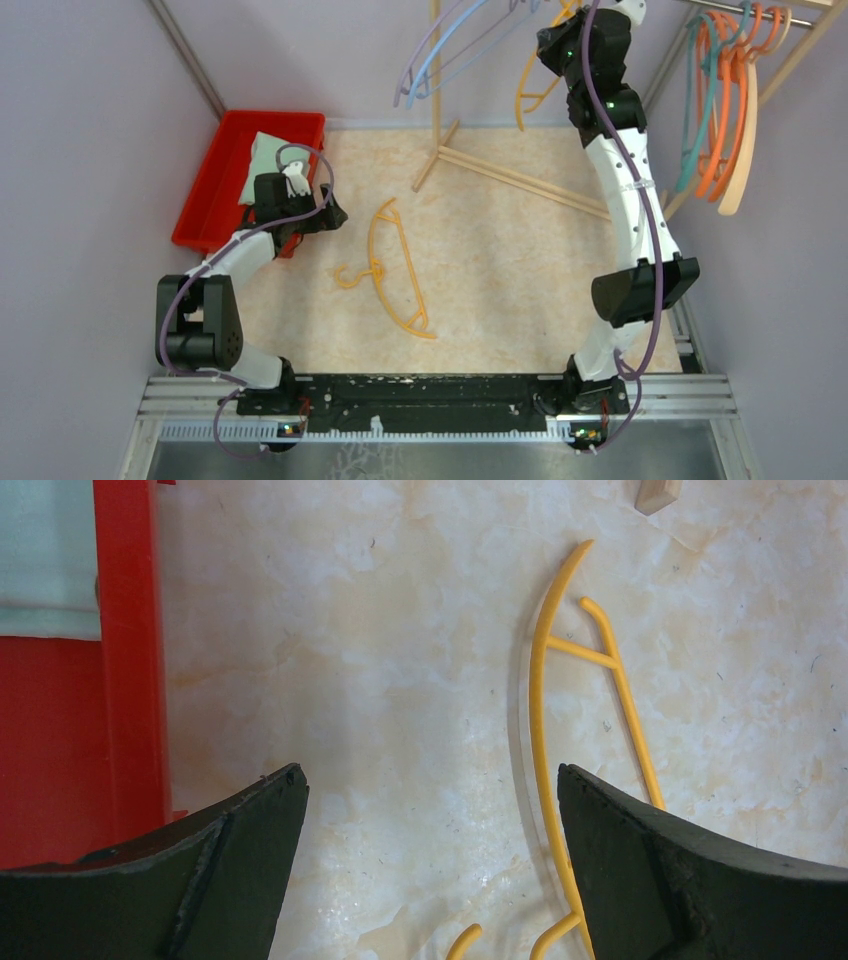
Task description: Organize the hangers
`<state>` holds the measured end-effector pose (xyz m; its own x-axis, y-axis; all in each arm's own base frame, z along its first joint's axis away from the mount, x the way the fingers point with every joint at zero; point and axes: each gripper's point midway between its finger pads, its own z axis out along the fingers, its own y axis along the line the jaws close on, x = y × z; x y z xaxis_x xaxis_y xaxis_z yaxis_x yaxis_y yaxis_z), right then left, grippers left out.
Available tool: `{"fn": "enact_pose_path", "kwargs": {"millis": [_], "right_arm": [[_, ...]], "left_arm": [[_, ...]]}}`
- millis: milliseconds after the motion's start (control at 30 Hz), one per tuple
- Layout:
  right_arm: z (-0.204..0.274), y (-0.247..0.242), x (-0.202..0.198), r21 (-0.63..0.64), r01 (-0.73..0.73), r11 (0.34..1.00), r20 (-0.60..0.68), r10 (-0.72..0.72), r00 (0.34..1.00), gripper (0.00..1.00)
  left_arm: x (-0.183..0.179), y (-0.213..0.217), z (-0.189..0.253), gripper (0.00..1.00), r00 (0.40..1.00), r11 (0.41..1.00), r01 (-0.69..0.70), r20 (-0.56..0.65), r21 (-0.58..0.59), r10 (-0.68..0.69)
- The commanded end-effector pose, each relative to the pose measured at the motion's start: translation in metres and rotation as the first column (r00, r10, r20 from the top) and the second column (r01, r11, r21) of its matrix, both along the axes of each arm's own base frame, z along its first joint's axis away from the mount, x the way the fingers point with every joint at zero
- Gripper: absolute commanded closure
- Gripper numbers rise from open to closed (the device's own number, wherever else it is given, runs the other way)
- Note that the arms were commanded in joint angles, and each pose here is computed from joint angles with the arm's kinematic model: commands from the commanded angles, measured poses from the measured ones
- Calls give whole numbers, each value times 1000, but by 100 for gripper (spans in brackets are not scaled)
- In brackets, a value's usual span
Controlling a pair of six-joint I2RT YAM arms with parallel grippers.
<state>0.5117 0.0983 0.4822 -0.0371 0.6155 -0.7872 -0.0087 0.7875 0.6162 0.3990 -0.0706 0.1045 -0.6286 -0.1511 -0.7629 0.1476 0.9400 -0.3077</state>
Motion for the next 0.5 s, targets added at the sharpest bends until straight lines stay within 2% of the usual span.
{"fn": "enact_pose_path", "kwargs": {"millis": [0, 167, 300, 400, 467], "right_arm": [[23, -25, -7, 24, 88, 996, 42, -89, 995, 100], [9, -41, -15, 46, 108, 993, 15, -109, 994, 100], [13, -48, -28, 59, 115, 992, 25, -116, 993, 92], [16, -52, -36, 55, 132, 990, 23, -134, 991, 74], [19, -54, -44, 50, 139, 989, 25, -140, 990, 57]], "left_arm": [[7, 3, 8, 0, 999, 1000, 3, 42, 9, -3], [7, 2, 5, 0, 999, 1000, 5, 32, 4, -5], [8, 1, 5, 0, 999, 1000, 8, 32, 1, -9], [8, 1, 6, 0, 999, 1000, 10, 33, -1, -10], [8, 1, 5, 0, 999, 1000, 9, 32, -1, -9]]}}
